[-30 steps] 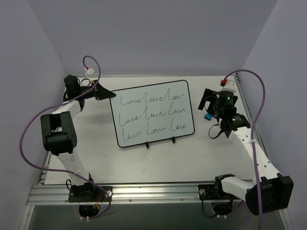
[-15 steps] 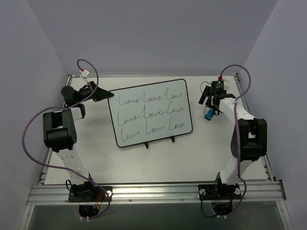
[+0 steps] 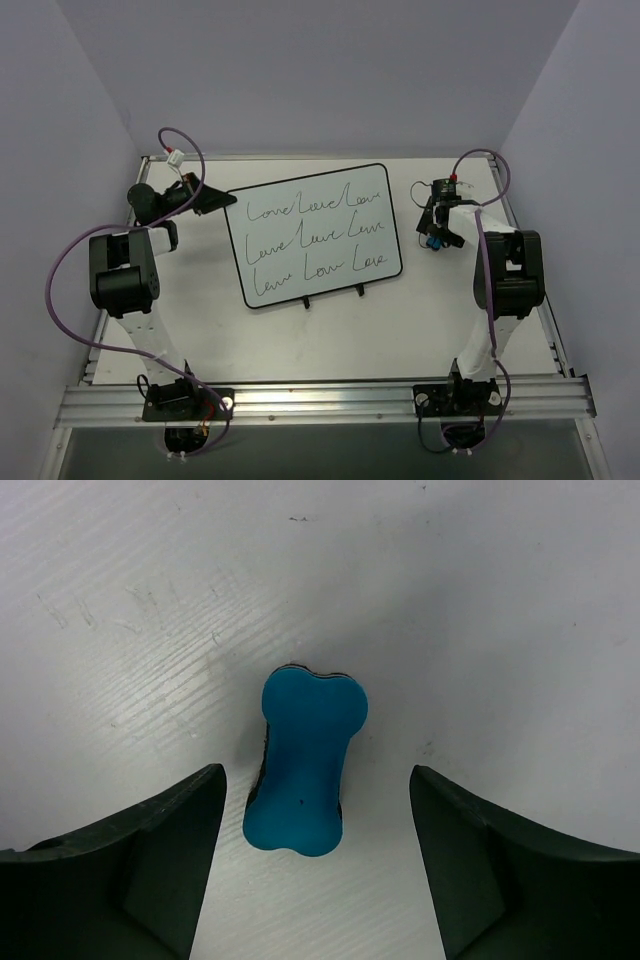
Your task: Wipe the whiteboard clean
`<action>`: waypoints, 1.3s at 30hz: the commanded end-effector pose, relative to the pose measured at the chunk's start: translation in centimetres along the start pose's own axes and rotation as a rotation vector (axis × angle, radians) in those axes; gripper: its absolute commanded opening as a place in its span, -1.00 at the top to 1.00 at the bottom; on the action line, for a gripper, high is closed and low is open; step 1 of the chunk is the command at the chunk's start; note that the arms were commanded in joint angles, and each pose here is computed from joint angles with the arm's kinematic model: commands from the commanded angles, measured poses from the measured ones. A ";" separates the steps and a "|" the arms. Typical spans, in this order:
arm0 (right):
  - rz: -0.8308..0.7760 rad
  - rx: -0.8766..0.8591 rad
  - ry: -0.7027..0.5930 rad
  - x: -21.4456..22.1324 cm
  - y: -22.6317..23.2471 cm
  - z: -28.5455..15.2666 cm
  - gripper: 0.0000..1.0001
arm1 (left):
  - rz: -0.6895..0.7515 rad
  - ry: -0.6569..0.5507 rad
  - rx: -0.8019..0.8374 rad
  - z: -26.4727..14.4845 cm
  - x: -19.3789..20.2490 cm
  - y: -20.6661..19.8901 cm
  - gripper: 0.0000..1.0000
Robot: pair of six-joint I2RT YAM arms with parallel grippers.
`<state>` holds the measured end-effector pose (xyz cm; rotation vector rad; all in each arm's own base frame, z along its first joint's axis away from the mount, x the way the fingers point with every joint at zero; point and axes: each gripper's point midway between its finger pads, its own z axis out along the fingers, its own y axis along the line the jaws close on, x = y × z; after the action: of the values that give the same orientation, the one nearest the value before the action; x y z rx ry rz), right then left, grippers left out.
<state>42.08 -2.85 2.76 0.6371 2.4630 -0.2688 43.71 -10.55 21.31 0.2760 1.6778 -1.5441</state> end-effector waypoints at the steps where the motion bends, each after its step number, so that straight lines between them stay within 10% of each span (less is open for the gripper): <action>1: 0.017 0.009 -0.009 0.0 -0.2 0.1 -0.38 | 0.412 -0.115 0.040 -0.1 -3.7 -3.2 0.95; 25: 0.021 -0.012 -0.020 0.9 0.0 1.2 0.55 | 0.420 -0.102 0.022 -0.1 -3.4 -2.6 0.95; 28: 0.008 -0.041 -0.024 0.8 0.4 0.7 1.00 | 0.423 -0.104 0.018 -0.1 -3.4 -2.6 0.95; 39: -0.113 -0.312 -0.537 -4.4 9.2 -20.5 1.00 | 0.424 -0.098 -0.007 0.0 -3.1 -2.3 0.95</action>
<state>40.82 8.90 14.36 0.2478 2.1685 -0.1136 43.47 -10.50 21.42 0.3405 1.6332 -1.4588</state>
